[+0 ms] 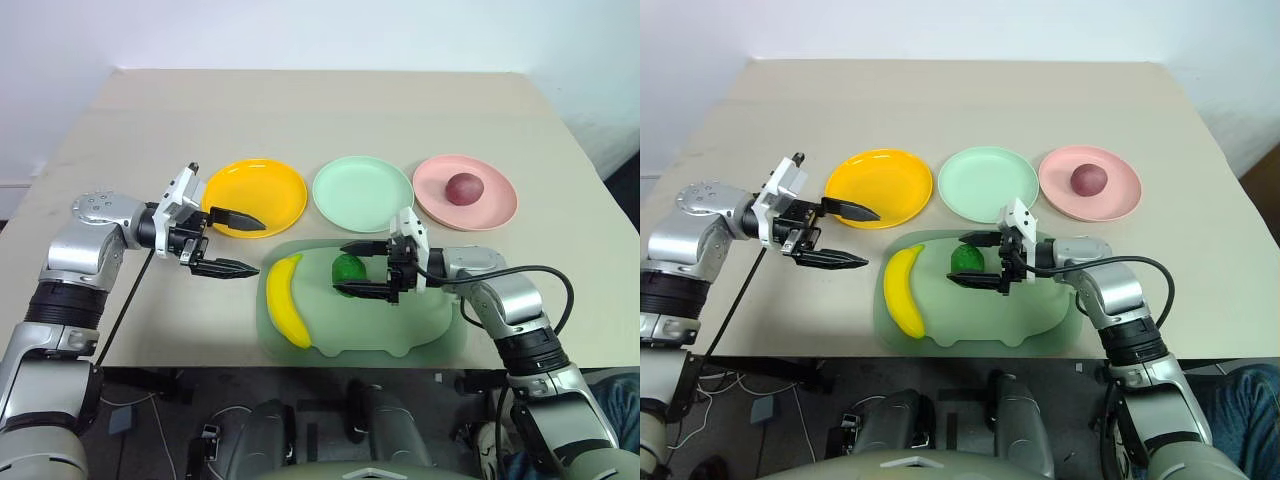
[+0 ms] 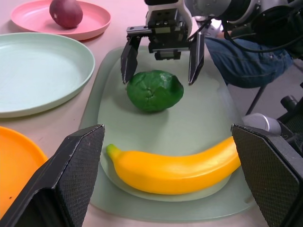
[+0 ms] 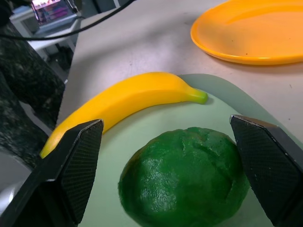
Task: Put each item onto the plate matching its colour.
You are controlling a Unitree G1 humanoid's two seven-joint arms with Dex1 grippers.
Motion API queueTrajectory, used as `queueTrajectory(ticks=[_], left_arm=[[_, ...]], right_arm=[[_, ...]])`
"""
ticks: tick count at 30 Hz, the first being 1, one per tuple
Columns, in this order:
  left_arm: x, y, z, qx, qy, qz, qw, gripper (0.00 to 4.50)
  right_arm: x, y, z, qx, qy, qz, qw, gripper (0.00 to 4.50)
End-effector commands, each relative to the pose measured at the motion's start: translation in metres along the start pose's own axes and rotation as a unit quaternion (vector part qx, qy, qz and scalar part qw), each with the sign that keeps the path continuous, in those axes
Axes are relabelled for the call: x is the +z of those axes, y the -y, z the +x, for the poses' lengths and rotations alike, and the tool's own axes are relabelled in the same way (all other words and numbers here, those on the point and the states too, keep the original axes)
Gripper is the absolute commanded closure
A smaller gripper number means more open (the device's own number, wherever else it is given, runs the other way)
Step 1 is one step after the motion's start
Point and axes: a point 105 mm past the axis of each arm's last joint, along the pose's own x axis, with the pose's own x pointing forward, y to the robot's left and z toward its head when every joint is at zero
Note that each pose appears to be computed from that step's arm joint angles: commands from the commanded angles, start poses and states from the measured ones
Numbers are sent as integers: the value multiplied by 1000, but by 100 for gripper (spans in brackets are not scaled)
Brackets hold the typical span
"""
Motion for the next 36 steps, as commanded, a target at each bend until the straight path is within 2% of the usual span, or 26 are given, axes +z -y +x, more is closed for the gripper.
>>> queueTrajectory(ticks=[1, 8, 21, 23, 25, 27, 31, 34, 36], left_arm=[[12, 1, -9, 10, 4, 27, 1000, 0], [12, 0, -10, 12, 3, 29, 1000, 0], [11, 1, -12, 14, 2, 27, 1000, 0], [12, 0, -12, 16, 4, 27, 999, 0], [12, 0, -12, 17, 2, 28, 999, 0], [12, 0, -12, 16, 2, 27, 1000, 0], [11, 0, -10, 13, 3, 26, 1000, 0], [11, 0, -9, 13, 6, 27, 1000, 0], [11, 0, -9, 13, 6, 27, 1000, 0]], right_arm=[[3, -3, 4, 6, -5, -25, 1000, 2], [-7, -2, 5, 3, -32, -45, 998, 2], [-14, 1, 3, 6, -43, -35, 998, 2], [-12, 11, 2, -21, -42, -34, 998, 40], [-10, 10, 1, -9, -39, -19, 999, 90], [-4, 11, 1, -14, -24, -21, 999, 118], [8, 14, 1, -18, 4, -11, 1000, 118], [31, 17, -1, -26, 55, -8, 998, 118], [44, 29, -4, -53, 79, 3, 995, 118]])
